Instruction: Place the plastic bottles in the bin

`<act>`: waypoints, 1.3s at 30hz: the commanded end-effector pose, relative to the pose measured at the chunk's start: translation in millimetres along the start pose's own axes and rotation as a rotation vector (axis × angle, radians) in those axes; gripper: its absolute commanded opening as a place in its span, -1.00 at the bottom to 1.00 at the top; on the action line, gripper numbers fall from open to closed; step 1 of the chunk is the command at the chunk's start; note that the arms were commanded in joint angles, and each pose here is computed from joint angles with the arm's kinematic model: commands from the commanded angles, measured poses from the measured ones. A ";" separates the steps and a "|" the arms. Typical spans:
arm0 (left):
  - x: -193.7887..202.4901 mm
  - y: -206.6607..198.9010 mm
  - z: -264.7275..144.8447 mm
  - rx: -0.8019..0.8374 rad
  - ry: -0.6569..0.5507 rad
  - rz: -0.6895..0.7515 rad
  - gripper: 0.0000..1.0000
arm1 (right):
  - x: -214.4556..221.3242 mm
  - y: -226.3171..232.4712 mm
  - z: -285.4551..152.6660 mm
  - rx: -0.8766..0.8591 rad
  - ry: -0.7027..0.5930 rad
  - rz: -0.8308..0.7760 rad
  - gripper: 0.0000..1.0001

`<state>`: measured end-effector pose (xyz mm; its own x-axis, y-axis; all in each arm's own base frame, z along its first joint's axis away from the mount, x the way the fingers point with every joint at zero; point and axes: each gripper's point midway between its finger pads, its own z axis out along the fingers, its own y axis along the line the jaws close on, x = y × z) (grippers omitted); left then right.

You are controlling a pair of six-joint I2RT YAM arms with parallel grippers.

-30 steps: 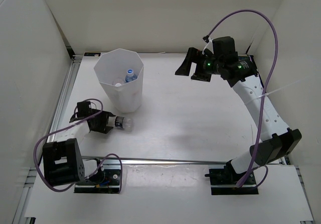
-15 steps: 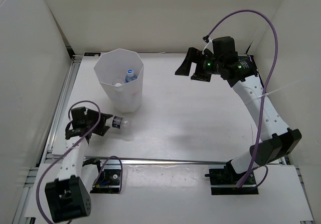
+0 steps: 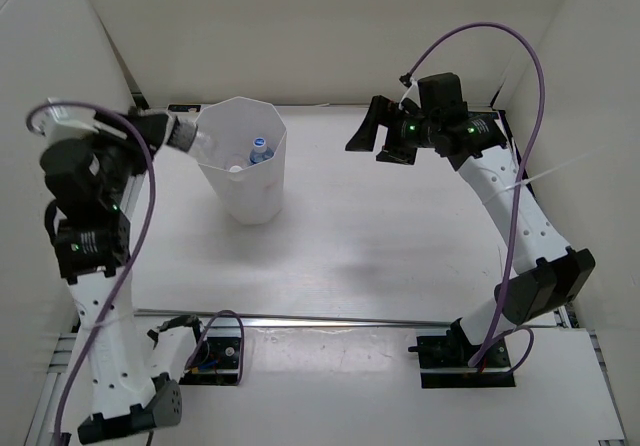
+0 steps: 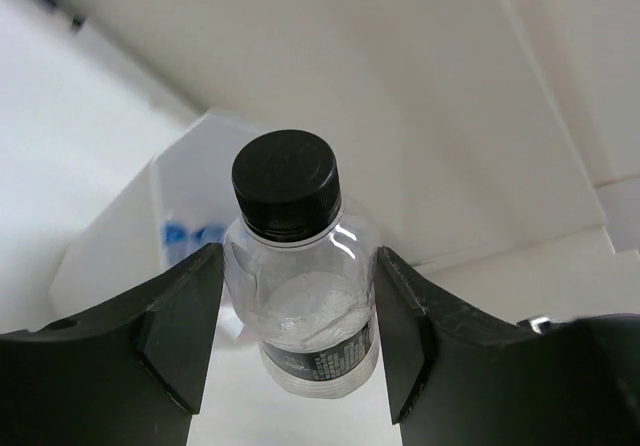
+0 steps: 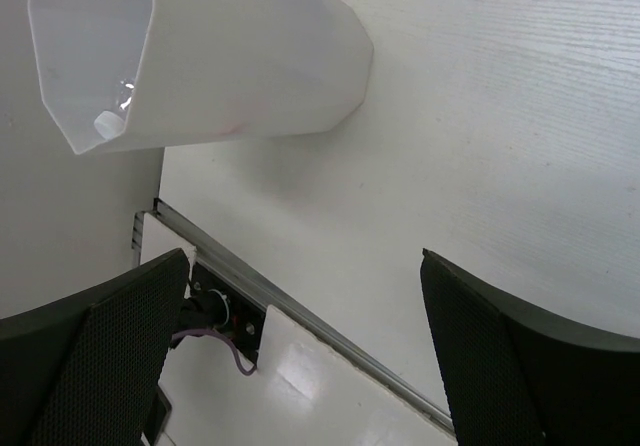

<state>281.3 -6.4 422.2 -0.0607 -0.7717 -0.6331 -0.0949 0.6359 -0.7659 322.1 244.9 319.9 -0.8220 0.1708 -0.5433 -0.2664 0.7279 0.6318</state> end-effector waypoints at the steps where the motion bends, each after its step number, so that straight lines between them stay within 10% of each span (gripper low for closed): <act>1: -34.0 -31.0 20.0 0.041 -0.020 0.125 -0.45 | -9.1 12.5 -5.0 -0.052 -0.026 -0.010 1.00; 19: 44.2 -61.1 163.5 -0.047 0.132 0.376 -0.29 | -10.4 11.8 -22.1 -0.027 -0.076 -0.048 1.00; 22: 59.4 -51.5 165.6 -0.078 0.152 0.400 -0.11 | -12.9 7.9 -21.7 -0.006 -0.089 -0.056 1.00; 28: 59.5 -36.3 159.8 -0.168 0.101 0.410 1.00 | -13.4 4.9 -24.2 -0.001 -0.095 -0.051 1.00; 34: 20.0 -36.1 114.8 -0.204 -0.038 0.371 1.00 | -18.1 -0.8 -27.8 0.047 -0.119 -0.038 1.00; 39: 23.2 52.1 57.4 -0.428 -0.129 0.403 1.00 | -26.4 -22.6 -39.2 0.200 -0.175 0.001 1.00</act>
<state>375.0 -32.0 374.5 -0.1520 -0.4667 -0.8712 -0.3259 0.8559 -0.4016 327.8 220.7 322.9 -0.7803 0.2229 -0.5843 -0.2015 0.7949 0.5723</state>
